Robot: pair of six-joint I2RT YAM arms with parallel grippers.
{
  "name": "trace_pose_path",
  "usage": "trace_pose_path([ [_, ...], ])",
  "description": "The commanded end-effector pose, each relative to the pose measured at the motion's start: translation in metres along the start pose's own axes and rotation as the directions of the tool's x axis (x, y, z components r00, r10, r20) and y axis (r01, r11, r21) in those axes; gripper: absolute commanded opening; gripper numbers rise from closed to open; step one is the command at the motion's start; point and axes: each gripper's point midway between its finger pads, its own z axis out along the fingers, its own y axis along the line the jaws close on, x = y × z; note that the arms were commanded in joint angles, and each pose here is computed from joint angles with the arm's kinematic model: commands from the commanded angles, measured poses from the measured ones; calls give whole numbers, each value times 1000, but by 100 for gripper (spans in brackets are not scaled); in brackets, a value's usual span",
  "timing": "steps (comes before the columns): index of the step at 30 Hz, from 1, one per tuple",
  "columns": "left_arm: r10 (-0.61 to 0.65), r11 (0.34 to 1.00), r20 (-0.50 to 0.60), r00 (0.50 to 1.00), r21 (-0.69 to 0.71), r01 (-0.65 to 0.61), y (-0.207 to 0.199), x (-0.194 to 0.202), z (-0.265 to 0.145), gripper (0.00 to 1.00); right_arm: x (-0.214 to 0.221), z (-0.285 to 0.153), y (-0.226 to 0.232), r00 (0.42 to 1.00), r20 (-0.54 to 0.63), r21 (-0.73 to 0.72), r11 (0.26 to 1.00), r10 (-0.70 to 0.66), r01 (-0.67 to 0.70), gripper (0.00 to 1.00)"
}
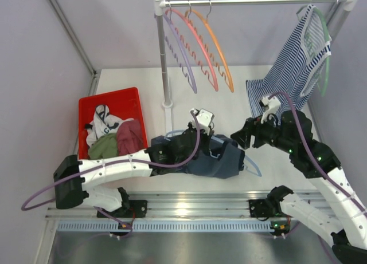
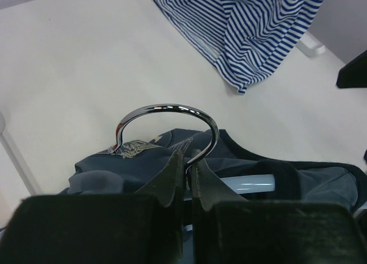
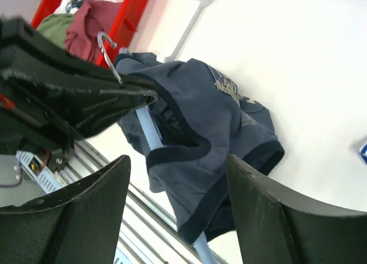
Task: Place the tank top on the hanger
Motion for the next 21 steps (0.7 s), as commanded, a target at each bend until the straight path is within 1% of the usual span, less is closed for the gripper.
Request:
trace_pose_path([
  [1, -71, 992, 118, 990, 109, 58, -18, -65, -20, 0, 17, -1, 11, 991, -30, -103, 987, -128, 125, 66],
  [6, -57, 989, 108, 993, 145, 41, -23, -70, -24, 0, 32, -1, 27, 989, -47, -211, 969, -143, 130, 66],
  [7, -57, 987, 108, 993, 156, 40, -26, -71, -24, 0, 34, -1, 29, 988, -50, -216, 967, -147, 133, 66],
  [9, -63, 986, 116, 991, 163, 44, -27, -75, -25, 0, 38, 2, 23, 985, -69, -183, 972, -159, 144, 65],
  [10, -67, 984, 121, 990, 171, 46, -29, -78, -26, 0, 41, 2, 26, 983, -81, -193, 970, -166, 148, 63],
  [13, -67, 982, 128, 990, 184, 43, -32, -84, -25, 0, 46, 2, 31, 980, -89, -204, 966, -179, 157, 54],
  [14, -64, 981, 126, 990, 187, 40, -33, -84, -25, 0, 46, 3, 28, 980, -91, -181, 970, -178, 159, 45],
  [15, -65, 981, 127, 990, 189, 40, -35, -86, -25, 0, 48, 3, 28, 979, -96, -176, 972, -177, 158, 43],
  [17, -65, 980, 128, 990, 194, 39, -35, -88, -25, 0, 52, 3, 27, 978, -108, -168, 973, -180, 160, 39],
  [21, -72, 977, 137, 988, 208, 43, -38, -95, -27, 0, 55, 2, 28, 978, -103, -163, 973, -179, 161, 40],
])
